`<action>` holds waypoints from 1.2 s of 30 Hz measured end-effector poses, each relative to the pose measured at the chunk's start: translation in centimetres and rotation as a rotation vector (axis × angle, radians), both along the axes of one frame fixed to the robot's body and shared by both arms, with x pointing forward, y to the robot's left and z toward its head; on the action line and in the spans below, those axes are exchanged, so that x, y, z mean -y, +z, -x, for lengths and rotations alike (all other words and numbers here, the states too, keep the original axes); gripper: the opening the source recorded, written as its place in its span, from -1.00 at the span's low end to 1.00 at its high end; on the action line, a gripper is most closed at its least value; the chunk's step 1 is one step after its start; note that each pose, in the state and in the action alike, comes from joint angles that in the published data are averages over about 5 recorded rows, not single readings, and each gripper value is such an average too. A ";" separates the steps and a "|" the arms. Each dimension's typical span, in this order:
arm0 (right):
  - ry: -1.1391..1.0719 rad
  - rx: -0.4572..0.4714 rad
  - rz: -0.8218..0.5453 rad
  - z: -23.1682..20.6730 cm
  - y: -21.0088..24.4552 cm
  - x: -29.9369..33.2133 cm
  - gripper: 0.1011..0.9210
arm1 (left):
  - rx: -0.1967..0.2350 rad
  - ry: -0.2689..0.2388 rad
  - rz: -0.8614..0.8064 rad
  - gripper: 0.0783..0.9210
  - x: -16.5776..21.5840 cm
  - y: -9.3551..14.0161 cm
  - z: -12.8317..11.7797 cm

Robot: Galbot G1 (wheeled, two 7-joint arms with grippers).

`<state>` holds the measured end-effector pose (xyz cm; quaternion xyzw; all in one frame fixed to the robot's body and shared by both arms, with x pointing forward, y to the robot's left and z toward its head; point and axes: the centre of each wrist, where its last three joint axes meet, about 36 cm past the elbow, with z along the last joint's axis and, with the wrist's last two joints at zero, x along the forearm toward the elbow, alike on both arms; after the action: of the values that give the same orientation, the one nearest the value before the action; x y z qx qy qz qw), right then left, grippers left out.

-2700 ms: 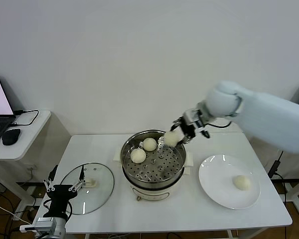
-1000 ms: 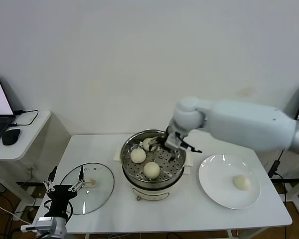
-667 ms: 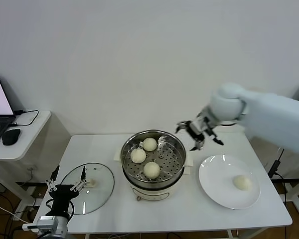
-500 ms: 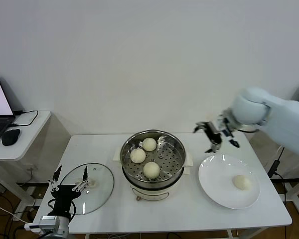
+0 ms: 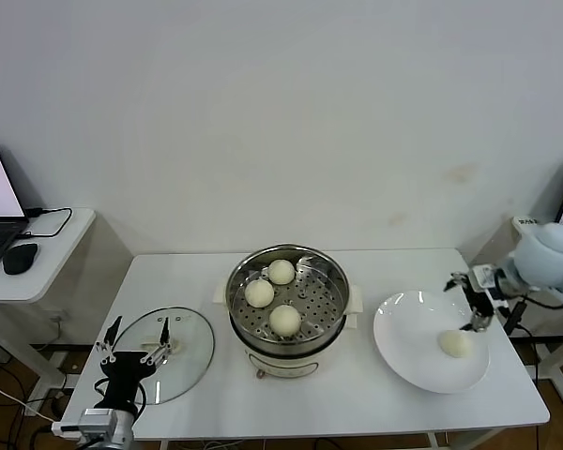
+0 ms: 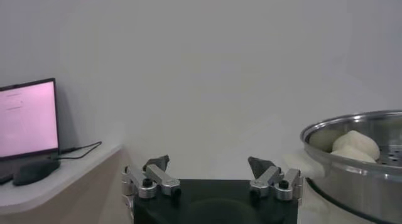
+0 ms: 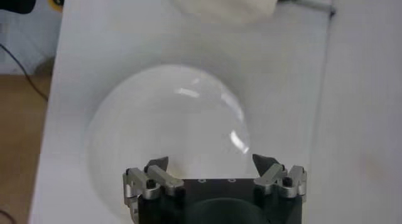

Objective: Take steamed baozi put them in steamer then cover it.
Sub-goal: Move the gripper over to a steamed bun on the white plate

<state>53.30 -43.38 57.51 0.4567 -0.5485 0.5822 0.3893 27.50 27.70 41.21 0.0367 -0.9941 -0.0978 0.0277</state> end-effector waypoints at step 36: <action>-0.169 -0.069 0.010 -2.3 -12.3 3.1 0.64 | -0.019 0.009 -0.010 0.77 0.0 -0.7 0.0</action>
<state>55.65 -46.51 45.17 0.4266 -0.5683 0.5340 0.4582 27.50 27.69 40.46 0.0404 -0.9931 -0.1032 0.0376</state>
